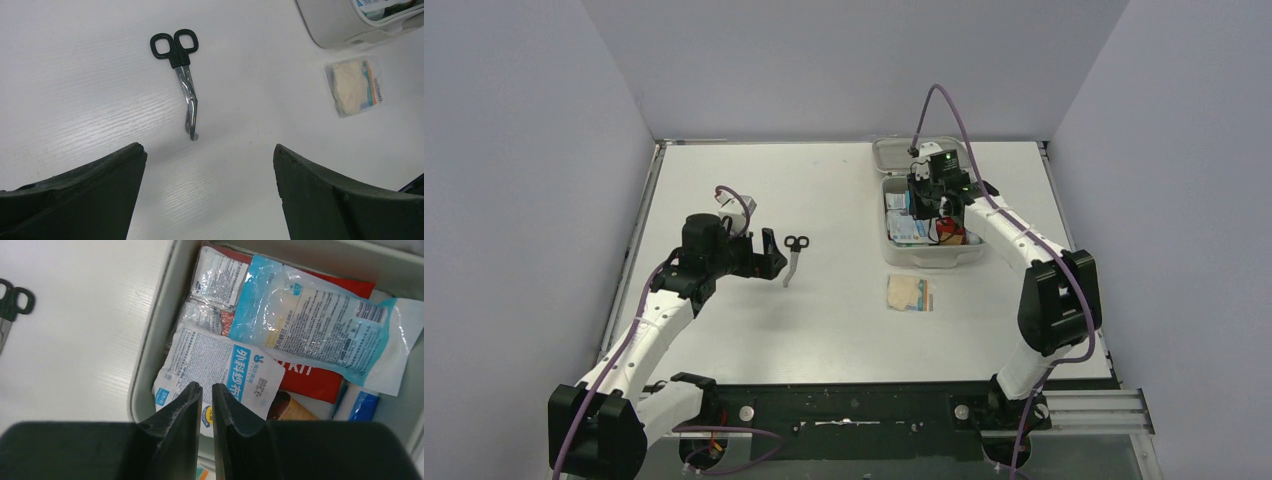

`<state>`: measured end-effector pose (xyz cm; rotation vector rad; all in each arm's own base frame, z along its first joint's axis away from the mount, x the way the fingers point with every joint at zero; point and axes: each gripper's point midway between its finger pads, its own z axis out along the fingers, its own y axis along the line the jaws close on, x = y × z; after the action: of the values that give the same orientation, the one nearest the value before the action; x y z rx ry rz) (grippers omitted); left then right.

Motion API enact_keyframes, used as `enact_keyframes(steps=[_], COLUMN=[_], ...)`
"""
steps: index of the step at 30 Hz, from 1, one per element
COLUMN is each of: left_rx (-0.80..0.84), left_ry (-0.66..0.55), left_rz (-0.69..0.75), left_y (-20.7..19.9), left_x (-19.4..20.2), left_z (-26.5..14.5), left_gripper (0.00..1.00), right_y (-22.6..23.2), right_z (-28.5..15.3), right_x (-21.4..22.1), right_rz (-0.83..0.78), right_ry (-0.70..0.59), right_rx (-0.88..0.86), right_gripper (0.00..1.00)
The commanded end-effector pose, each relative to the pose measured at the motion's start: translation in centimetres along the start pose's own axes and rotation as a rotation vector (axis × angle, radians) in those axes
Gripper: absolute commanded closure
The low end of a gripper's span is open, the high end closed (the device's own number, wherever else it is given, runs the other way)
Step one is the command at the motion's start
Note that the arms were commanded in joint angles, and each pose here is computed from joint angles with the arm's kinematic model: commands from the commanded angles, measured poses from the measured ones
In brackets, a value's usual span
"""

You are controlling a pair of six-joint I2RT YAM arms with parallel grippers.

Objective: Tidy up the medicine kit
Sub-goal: Pick up the medical item at the center of the board.

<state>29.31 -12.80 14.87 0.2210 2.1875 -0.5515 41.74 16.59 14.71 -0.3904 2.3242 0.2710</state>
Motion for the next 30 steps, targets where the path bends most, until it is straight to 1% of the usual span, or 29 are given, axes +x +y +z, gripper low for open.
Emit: enact_keyframes(steps=[1,9,17,21,26,30], left_rx=[0.024,0.021,0.009,-0.004,-0.001,0.001], left_ry=[-0.031,-0.021,-0.016,-0.019,-0.022,-0.016], left_rz=[0.008,0.009,0.010,0.012,0.013,0.012], left_y=[-0.8,-0.7,-0.4,-0.3,-0.3,-0.3], left_x=[-1.4,-1.3,-1.2,-1.2,-1.3,-1.1], left_z=[-0.4,-0.2,-0.3,-0.4,-0.4,-0.4], left_gripper=[0.03,0.03,0.03,0.03,0.03,0.03], right_y=[-0.5,-0.7,-0.9,-1.1,-1.1,-0.6], right_z=[1.7,4.4,5.3,4.5,1.8,0.2], right_x=[1.8,5.6,6.4,5.4,2.8,2.8], right_rz=[0.064,0.082,0.088,0.081,0.077,0.071], right_ry=[0.061,0.162,0.178,0.159,0.111,0.120], right_rx=[0.043,0.074,0.081,0.100,0.115,0.094], right_gripper=[0.84,0.85,0.86,0.85,0.85,0.83])
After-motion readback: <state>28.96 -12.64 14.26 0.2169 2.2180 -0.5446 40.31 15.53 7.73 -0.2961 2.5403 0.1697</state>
